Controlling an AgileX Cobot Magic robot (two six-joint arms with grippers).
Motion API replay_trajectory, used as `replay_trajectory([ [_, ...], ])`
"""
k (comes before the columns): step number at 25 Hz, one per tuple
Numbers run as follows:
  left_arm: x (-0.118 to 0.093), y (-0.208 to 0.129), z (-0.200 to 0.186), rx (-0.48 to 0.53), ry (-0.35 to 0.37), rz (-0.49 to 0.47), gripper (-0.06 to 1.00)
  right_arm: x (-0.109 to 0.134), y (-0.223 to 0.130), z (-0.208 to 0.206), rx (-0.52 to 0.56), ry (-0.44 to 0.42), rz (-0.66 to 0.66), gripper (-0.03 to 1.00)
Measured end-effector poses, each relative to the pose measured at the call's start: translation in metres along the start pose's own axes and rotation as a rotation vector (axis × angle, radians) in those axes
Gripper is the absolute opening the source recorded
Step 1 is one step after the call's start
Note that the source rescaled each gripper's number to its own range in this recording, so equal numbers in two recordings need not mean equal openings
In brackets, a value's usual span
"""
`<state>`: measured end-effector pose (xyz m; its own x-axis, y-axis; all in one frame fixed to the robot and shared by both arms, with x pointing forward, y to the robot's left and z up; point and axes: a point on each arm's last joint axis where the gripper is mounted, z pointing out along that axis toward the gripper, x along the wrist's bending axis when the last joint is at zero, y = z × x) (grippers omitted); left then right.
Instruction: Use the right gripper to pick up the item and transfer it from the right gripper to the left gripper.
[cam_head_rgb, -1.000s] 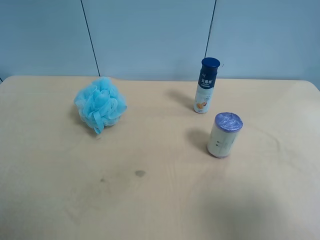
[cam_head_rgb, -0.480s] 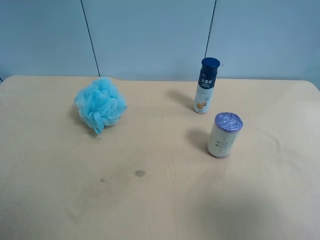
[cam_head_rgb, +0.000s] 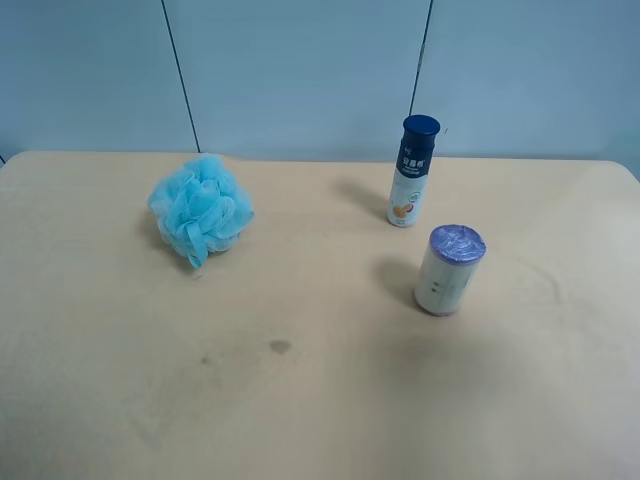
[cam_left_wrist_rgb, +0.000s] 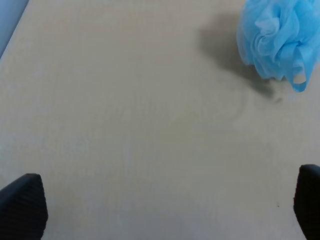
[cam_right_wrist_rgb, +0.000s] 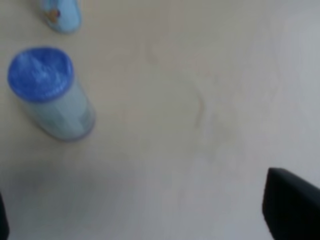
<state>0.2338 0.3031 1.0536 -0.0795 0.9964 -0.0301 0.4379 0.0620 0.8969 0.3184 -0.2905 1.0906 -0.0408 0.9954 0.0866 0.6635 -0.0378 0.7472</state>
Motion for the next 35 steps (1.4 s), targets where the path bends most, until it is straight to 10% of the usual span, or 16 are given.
replay_trajectory([
  [9, 0.0, 0.0, 0.0, 0.0, 0.0, 0.0, 1.0, 0.007, 0.061, 0.037, 0.135, 0.066, 0.054, 1.0],
  [22, 0.0, 0.0, 0.0, 0.0, 0.0, 0.0, 1.0, 0.067, 0.104, 0.147, 0.376, 0.22, -0.192, 1.0],
  [35, 0.0, 0.0, 0.0, 0.0, 0.0, 0.0, 1.0, 0.065, 0.095, 0.16, 0.442, 0.159, -0.218, 1.0],
])
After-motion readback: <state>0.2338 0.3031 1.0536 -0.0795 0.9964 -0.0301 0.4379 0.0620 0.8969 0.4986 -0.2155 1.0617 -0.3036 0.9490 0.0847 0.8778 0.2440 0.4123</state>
